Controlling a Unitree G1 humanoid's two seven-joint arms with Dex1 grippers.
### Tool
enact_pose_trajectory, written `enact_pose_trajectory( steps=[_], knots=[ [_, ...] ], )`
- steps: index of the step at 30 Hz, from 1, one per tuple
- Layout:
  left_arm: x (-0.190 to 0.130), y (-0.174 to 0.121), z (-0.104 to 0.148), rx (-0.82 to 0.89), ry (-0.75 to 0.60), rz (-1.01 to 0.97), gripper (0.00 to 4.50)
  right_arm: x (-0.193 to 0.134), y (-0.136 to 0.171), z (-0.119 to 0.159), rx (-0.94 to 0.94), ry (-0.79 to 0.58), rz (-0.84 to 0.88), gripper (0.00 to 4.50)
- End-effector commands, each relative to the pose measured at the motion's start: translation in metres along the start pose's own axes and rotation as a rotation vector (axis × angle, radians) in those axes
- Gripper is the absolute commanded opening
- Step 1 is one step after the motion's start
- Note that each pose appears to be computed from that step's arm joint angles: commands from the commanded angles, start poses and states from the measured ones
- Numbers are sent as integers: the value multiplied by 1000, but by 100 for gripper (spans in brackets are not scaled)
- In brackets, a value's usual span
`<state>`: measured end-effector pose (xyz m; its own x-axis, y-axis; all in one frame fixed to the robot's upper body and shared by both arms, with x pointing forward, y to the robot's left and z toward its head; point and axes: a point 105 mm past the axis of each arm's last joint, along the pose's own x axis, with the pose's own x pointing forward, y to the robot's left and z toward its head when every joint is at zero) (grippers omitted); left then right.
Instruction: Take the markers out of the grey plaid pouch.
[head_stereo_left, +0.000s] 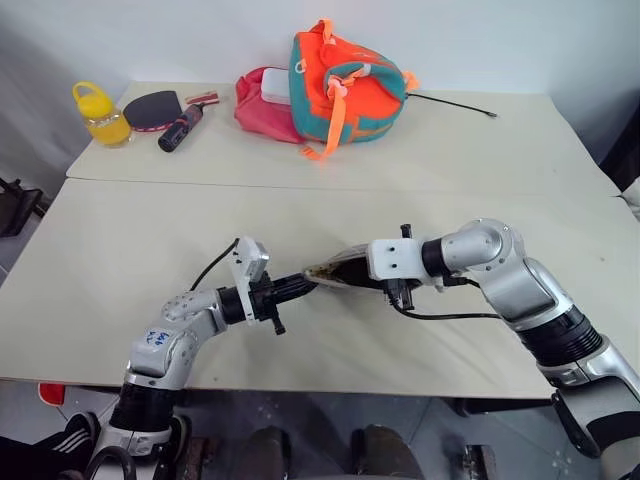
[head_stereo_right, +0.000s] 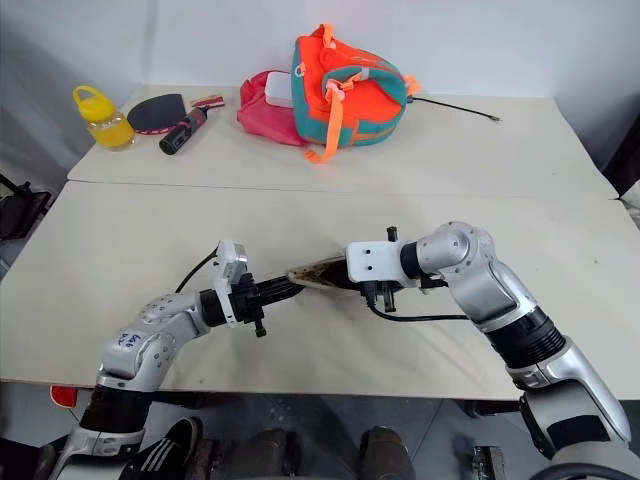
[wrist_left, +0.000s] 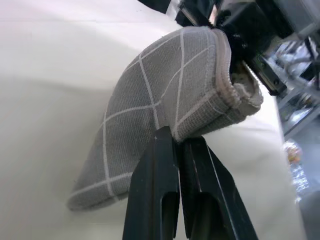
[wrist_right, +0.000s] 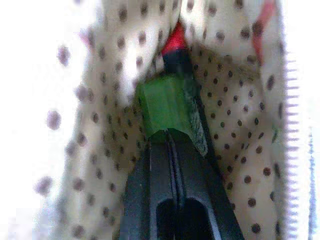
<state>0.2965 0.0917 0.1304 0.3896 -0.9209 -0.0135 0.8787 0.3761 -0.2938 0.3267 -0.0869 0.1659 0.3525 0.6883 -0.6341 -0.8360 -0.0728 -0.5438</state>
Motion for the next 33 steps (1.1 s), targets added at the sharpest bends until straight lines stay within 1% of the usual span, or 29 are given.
enact_pose_trajectory(
  steps=[1,3,6,9,11,12,14,18,27,29,30,33],
  knots=[
    [-1,-26,9,-73,8,-152,0,-21,-5,20,-12,-45,3,2],
    [-3,-26,8,-83,31,-159,0,-28,0,22,36,-58,43,2],
    [-5,-25,11,-110,32,-163,0,-37,2,25,62,-59,73,61],
    [-3,-25,18,-168,-10,-173,0,-40,1,29,71,-56,77,167],
    [0,-17,8,-124,26,-127,0,-38,7,21,46,-2,97,235],
    [1,-14,0,-97,57,-104,0,-36,11,14,36,35,115,235],
    [3,-12,-10,-102,79,-90,0,-32,17,5,41,71,137,235],
    [4,-10,-25,-90,102,-74,0,-23,14,-3,5,104,116,235],
    [6,-8,-24,-80,87,-64,0,-5,23,-20,-18,161,143,235],
    [6,-8,-24,-81,84,-62,0,-2,26,-27,-17,181,149,197],
    [6,-8,-24,-82,81,-61,0,-2,28,-29,-12,186,156,186],
    [6,-8,-23,-81,78,-59,0,0,29,-31,-16,190,155,102]
  ],
)
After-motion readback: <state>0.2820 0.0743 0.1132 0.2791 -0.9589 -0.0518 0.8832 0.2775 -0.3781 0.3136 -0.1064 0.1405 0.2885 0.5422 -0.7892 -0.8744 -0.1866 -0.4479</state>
